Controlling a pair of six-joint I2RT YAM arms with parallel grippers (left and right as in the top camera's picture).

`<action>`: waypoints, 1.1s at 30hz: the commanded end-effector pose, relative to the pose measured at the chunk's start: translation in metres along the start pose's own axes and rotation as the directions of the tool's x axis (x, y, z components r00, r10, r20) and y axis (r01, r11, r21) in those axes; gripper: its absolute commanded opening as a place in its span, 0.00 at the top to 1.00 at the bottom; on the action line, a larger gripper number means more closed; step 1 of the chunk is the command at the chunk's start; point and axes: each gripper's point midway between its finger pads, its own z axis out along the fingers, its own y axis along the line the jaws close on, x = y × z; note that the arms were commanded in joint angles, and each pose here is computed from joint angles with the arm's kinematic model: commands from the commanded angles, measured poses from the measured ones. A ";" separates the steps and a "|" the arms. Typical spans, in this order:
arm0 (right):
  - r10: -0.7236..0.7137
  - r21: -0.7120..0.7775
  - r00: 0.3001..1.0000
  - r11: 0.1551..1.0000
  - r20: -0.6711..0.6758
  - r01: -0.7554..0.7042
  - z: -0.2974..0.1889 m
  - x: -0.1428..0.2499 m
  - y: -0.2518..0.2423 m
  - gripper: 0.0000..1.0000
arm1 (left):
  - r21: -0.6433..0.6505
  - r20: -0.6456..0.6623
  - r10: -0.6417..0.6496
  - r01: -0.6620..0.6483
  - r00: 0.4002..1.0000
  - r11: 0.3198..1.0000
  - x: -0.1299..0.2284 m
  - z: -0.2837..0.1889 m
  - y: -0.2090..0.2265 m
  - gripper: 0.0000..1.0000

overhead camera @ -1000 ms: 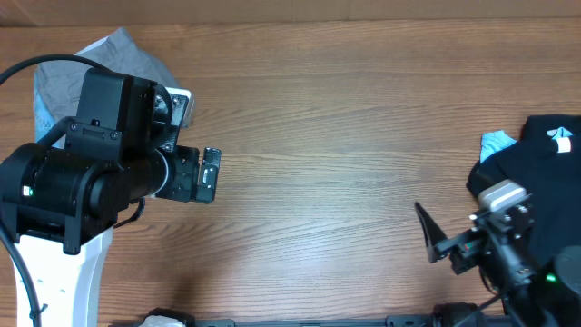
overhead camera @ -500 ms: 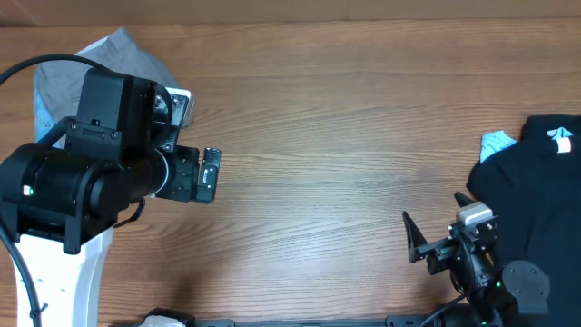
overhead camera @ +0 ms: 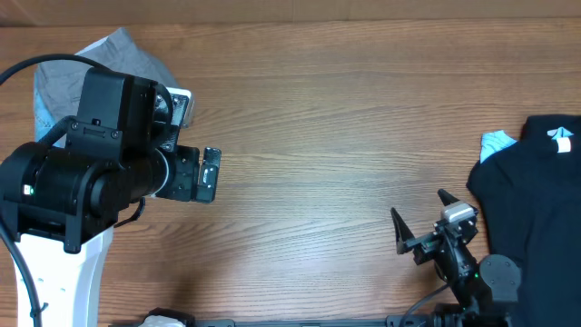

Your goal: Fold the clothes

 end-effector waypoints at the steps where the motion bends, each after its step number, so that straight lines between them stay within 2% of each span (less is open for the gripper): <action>1: 0.005 -0.014 1.000 1.000 0.006 -0.005 0.006 0.011 0.001 0.00 | -0.005 -0.009 -0.020 0.020 1.000 1.000 0.000 0.002 0.000 0.00; 33: -0.003 -0.011 1.000 1.000 0.022 0.003 0.007 0.008 0.000 0.00 | -0.005 -0.009 -0.020 0.020 1.000 1.000 0.000 0.002 0.000 0.00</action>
